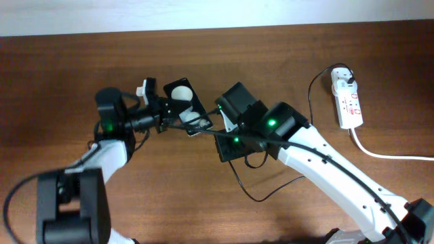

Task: Plug charger to phone and switch on socket
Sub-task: 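Carry the cable connector to the phone's bottom port held by the left gripper, then push the USB-C connector into the phone's bottom port with the right gripper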

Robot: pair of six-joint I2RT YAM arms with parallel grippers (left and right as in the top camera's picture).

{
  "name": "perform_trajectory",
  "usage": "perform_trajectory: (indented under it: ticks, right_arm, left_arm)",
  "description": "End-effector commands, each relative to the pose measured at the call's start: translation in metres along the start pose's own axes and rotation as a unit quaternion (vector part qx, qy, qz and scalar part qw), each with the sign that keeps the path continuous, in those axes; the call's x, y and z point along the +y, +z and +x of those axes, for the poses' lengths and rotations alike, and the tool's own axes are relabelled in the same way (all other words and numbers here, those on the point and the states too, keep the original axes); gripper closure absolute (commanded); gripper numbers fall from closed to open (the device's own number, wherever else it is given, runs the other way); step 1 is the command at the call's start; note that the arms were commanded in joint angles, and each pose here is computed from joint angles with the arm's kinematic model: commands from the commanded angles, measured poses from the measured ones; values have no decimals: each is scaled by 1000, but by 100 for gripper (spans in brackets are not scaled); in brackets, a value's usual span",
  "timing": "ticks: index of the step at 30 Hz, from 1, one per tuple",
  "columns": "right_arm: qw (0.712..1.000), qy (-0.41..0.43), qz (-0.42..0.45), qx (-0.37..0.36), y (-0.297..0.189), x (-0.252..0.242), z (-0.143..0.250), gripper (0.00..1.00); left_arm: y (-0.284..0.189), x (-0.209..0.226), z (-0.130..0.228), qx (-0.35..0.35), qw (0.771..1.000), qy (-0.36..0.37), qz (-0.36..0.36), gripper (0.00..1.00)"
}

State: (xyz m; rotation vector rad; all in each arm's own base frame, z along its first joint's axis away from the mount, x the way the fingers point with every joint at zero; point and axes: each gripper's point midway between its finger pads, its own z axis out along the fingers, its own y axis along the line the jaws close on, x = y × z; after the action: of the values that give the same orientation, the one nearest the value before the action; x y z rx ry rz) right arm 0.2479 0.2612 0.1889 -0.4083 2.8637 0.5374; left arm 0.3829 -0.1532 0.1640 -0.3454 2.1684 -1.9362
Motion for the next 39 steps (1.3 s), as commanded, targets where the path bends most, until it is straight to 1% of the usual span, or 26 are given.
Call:
perform_trajectory:
  ticks: [1, 4, 7, 14, 18, 20, 24, 28, 31, 39]
  right_arm:
    - [999, 32, 26, -36, -4, 11, 1, 96]
    - [993, 49, 19, -102, -5, 33, -18, 96]
    - [991, 48, 12, -122, -7, 37, -27, 96]
    - [994, 39, 40, -89, -4, 24, -11, 96]
    - [995, 37, 31, -83, -3, 28, -9, 96]
    - [996, 37, 32, -80, -1, 28, -9, 96]
    - [996, 37, 33, -78, 4, 28, -10, 96]
    - [996, 18, 28, -82, 6, 31, -14, 96]
    - [996, -18, 28, -82, 6, 32, -15, 96]
    - [997, -17, 38, -68, 7, 28, -8, 96]
  left_arm:
    - [3, -12, -1, 34, 999, -11, 17, 100]
    - [2, -22, -1, 37, 999, 15, 30, 100]
    - [2, -24, 1, 47, 998, -6, 32, 100]
    - [2, -25, 4, 55, 998, -6, 34, 100]
    - [2, -24, 4, 55, 998, -9, 34, 100]
    - [2, -24, 4, 56, 997, -30, 32, 100]
    - [2, -24, 4, 54, 998, -31, 32, 100]
    - [3, -24, 2, 49, 998, -30, 31, 100]
    - [3, -24, 2, 47, 998, -30, 31, 100]
    - [3, -24, 2, 48, 998, -30, 31, 100]
